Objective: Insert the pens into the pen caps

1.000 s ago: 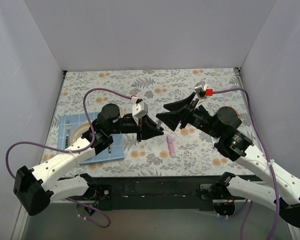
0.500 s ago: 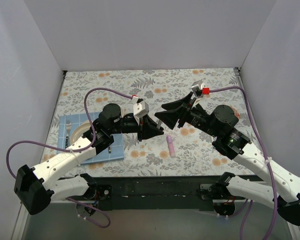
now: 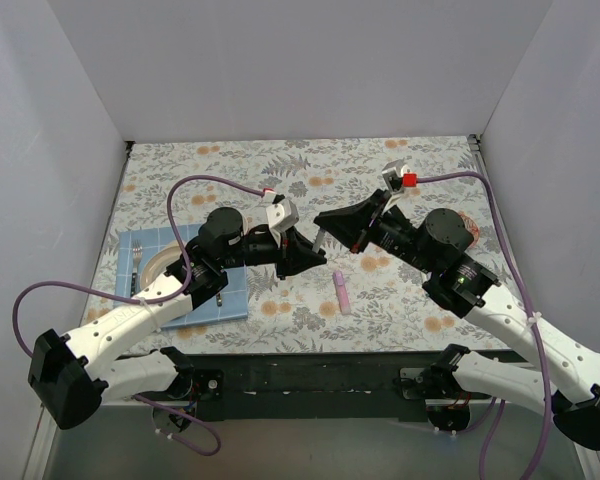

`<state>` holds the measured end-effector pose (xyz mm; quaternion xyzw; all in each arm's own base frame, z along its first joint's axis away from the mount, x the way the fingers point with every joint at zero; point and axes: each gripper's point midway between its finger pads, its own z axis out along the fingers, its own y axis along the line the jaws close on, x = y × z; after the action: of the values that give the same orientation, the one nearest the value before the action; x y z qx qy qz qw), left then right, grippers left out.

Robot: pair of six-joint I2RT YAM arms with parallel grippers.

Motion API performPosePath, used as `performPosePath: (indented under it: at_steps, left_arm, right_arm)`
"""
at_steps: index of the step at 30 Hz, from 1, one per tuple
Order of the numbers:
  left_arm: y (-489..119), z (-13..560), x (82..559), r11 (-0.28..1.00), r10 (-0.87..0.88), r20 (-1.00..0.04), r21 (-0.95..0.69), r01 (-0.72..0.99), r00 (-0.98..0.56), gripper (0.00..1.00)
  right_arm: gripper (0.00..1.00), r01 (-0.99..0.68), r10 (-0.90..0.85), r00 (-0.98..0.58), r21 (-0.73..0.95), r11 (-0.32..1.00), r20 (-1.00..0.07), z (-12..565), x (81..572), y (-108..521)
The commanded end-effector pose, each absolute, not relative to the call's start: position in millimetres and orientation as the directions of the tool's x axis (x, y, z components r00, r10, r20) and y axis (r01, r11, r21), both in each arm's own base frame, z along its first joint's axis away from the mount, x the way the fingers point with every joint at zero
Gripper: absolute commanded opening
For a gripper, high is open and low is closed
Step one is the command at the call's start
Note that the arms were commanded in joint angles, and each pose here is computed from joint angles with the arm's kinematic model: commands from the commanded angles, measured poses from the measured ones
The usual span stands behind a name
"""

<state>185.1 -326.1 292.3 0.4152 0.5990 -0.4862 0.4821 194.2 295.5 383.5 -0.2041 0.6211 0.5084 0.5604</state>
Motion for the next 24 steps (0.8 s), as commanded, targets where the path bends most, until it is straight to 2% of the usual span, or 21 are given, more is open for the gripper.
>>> performPosePath:
  at_steps: [1, 8, 12, 24]
  left_arm:
    - [-324, 318, 203, 0.271, -0.021, -0.990, -0.142, 0.952, -0.141, 0.00]
    - [-322, 327, 219, 0.344, -0.006, -0.992, -0.123, 0.931, -0.128, 0.00]
    - [-323, 331, 230, 0.384, 0.002, -0.991, -0.126, 0.915, -0.137, 0.00]
    - [-333, 337, 242, 0.374, -0.036, -0.993, -0.117, 0.920, -0.112, 0.00]
  right_arm:
    - [0.01, -0.819, 0.307, -0.311, 0.418, 0.394, -0.899, 374, 193, 298]
    - [0.01, -0.796, 0.178, -0.385, 0.423, 0.432, -0.906, 312, 189, 301]
    - [0.01, -0.760, 0.170, -0.400, 0.429, 0.487, -0.901, 288, 193, 293]
    - [0.01, -0.738, 0.216, -0.535, 0.576, 0.351, -0.817, 259, 170, 305]
